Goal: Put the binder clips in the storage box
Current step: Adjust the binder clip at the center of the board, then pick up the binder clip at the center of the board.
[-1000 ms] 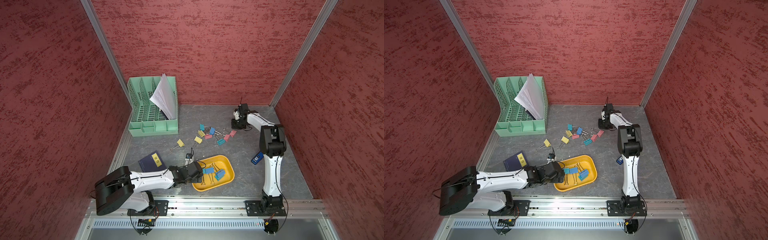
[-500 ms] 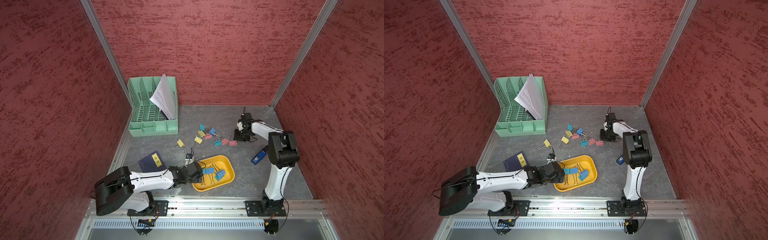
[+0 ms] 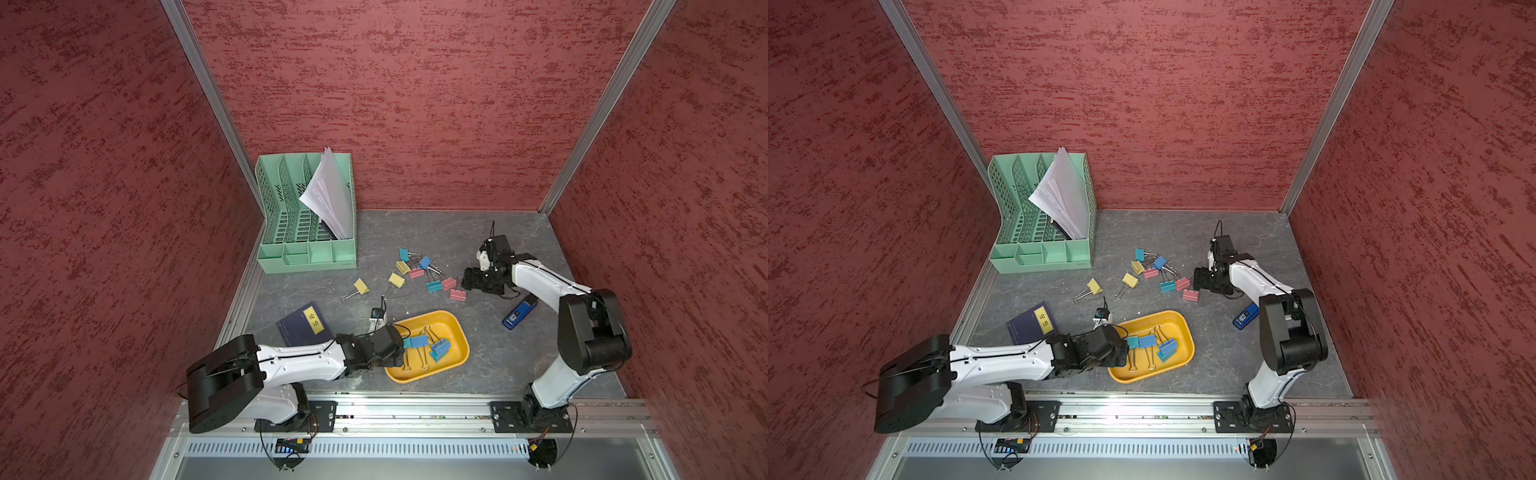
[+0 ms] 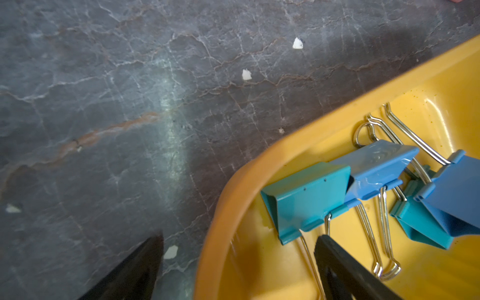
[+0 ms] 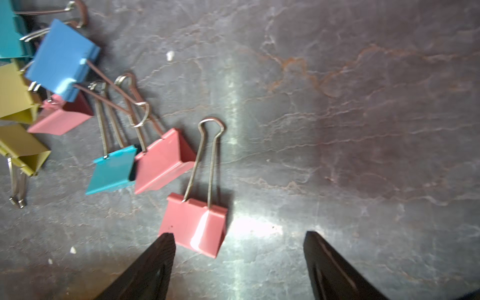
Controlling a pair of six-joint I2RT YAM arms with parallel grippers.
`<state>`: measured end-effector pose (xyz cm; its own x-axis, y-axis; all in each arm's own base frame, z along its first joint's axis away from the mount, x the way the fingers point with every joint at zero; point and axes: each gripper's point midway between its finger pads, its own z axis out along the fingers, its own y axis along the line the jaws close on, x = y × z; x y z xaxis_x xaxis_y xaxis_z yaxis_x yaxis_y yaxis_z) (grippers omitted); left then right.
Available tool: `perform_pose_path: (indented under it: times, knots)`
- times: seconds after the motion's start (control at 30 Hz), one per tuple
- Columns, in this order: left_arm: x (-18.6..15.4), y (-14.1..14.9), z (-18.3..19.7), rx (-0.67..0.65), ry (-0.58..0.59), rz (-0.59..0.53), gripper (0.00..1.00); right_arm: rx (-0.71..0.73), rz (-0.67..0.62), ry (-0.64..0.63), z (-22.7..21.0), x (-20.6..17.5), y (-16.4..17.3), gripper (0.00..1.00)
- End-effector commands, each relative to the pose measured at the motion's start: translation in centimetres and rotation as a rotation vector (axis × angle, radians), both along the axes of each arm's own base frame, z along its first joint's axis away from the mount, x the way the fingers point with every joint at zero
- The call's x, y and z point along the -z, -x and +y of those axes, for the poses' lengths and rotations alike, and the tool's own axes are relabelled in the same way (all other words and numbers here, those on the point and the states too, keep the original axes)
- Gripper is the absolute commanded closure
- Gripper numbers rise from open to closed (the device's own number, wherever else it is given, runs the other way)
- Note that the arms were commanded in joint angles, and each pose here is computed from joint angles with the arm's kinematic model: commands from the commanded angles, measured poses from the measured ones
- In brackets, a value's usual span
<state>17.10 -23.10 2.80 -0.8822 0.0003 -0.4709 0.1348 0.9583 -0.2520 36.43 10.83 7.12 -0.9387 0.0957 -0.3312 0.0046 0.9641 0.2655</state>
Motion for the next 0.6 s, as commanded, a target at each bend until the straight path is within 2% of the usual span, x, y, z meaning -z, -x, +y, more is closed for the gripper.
perform_pose_path:
  times: [0.0, 0.1, 0.4, 0.57]
  knots:
    - [1.0, 0.6, 1.2, -0.003, -0.043, 0.014, 0.03, -0.001, 0.005, 0.04, 1.7, -0.1, 1.9, 0.16]
    - [1.0, 0.7, 1.2, 0.002, -0.042, 0.015, 0.03, 0.015, 0.032, 0.062, 2.7, 0.5, 2.8, 0.16]
    - [1.0, 0.7, 1.2, 0.016, -0.033, 0.005, 0.03, 0.049, 0.118, 0.271, 2.3, 3.7, 4.3, 0.15]
    - [1.0, 0.7, 1.4, 0.017, -0.027, 0.001, 0.03, 0.067, 0.111, 0.273, 2.8, 4.3, 3.8, 0.14]
